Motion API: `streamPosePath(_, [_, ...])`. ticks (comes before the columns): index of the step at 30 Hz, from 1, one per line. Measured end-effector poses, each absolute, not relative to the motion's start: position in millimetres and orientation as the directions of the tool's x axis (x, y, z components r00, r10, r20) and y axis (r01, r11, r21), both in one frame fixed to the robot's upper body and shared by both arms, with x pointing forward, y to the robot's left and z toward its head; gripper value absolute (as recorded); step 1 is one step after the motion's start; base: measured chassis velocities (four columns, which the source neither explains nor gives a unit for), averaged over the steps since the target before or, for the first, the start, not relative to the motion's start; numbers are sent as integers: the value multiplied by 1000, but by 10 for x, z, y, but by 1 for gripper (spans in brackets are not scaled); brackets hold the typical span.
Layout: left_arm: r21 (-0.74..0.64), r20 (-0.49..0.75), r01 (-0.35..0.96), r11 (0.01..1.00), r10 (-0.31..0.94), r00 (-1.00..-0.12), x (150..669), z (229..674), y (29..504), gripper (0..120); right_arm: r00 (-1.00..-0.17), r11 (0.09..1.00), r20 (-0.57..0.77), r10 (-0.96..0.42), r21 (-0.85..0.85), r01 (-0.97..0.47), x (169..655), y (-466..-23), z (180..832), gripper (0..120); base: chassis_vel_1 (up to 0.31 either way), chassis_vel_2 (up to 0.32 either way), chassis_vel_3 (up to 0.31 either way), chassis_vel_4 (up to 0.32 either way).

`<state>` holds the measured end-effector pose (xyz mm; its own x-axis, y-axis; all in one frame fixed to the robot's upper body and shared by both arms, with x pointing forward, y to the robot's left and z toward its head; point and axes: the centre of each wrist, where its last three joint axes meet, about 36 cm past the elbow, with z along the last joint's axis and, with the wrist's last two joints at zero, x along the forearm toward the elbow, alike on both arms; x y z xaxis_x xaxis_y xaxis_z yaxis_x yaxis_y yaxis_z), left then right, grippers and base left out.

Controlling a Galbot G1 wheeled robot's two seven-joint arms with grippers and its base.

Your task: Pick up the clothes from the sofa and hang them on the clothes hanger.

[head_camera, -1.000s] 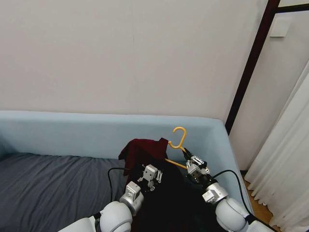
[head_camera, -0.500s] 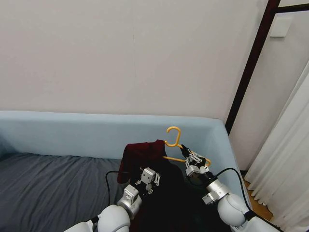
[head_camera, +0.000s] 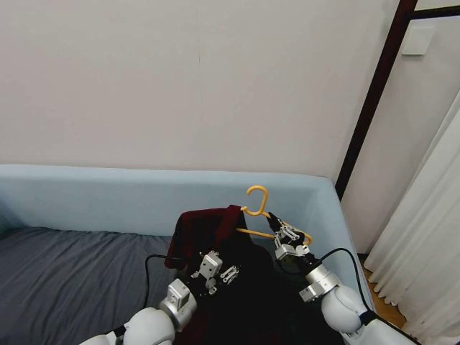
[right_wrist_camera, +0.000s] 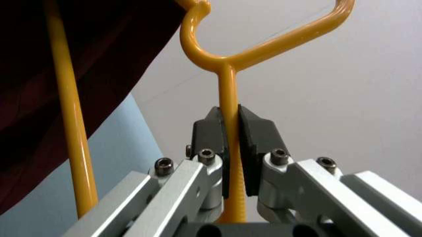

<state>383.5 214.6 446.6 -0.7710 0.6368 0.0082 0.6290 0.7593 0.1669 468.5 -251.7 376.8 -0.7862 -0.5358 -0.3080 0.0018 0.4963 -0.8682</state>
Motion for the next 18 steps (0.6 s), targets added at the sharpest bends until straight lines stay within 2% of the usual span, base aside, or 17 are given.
streamPosePath(2, [191, -36, 647, 738, 664, -747, 3910, 4620, 2296, 77, -785, 495, -307, -537, -869, 1, 4675, -2532, 3768, 4, 0, 0, 0, 0])
streamPosePath(3, [191, -36, 647, 738, 664, -747, 3910, 4620, 2296, 77, -785, 495, -307, -537, -869, 1, 4675, -2532, 3768, 4, 0, 0, 0, 0])
streamPosePath(7, [268, -83, 706, 656, 746, -661, 4229, 5068, 2751, 94, -780, 491, -310, -543, -871, 4, 4668, -2552, 3795, 4, 0, 0, 0, 0])
streamPosePath(9, [281, -79, 725, 629, 768, -636, 4258, 5166, 2852, 97, -778, 490, -311, -546, -871, 4, 4676, -2544, 3803, 4, 0, 0, 0, 0])
streamPosePath(12, [342, -46, 800, 493, 859, -510, 4341, 5477, 3176, 100, -770, 489, -316, -554, -872, 6, 4687, -2535, 3828, 4, 0, 0, 0, 0])
streamPosePath(18, [371, -10, 815, 445, 880, -476, 4483, 5752, 3515, 100, -745, 491, -328, -580, -871, 2, 4766, -2417, 3865, 4, 0, 0, 0, 0])
